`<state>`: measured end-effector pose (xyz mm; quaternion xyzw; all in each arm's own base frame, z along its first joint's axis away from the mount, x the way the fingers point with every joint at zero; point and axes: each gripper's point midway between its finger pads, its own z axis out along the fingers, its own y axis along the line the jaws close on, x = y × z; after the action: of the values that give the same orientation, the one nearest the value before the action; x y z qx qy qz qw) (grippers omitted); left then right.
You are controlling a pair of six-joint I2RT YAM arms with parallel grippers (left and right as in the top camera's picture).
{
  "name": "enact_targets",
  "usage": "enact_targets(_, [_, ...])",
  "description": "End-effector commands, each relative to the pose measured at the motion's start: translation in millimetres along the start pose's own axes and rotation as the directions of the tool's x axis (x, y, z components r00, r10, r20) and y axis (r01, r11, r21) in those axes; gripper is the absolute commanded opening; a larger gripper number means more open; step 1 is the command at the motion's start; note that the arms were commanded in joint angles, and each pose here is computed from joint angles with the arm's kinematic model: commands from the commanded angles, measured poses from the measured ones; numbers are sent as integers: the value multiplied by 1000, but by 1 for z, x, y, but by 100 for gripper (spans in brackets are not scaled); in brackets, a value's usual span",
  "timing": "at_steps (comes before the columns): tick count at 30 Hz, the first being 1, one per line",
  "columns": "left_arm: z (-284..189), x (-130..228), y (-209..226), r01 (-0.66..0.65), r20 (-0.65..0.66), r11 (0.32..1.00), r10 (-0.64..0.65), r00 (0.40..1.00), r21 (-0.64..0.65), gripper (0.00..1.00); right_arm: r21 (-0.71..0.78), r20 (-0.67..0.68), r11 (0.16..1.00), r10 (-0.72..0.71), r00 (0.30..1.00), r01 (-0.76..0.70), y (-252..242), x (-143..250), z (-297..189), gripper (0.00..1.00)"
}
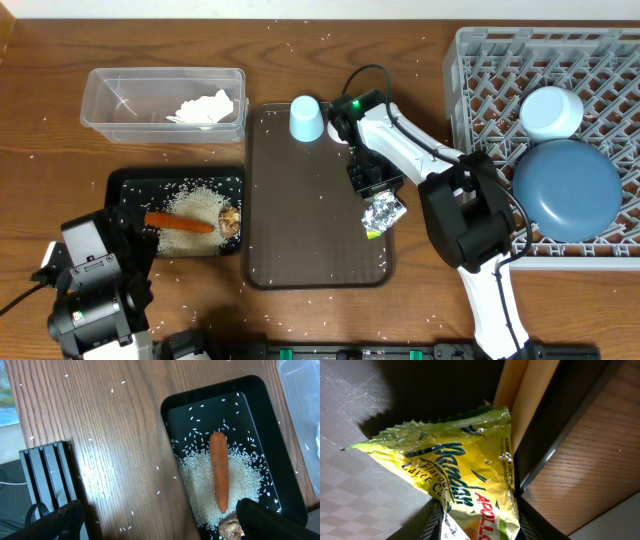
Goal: Sort waste into correct bins and load items into the dishwasher rack
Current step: 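Move the right gripper back to the foil and yellow wrappers, then grasp the yellow Pandan wrapper and foil together with the right gripper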
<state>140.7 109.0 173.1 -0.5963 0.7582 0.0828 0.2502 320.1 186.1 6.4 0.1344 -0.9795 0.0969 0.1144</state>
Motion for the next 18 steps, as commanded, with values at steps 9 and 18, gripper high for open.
enact_targets(9, [-3,-4,0,-6,14,1000,6,1000,0,98,-50,91,999,26,996,-21,-4,8,-46,36])
enact_targets(18, [-3,-4,0,-6,14,1000,6,1000,0,98,-75,96,997,24,995,-17,0,12,-52,21])
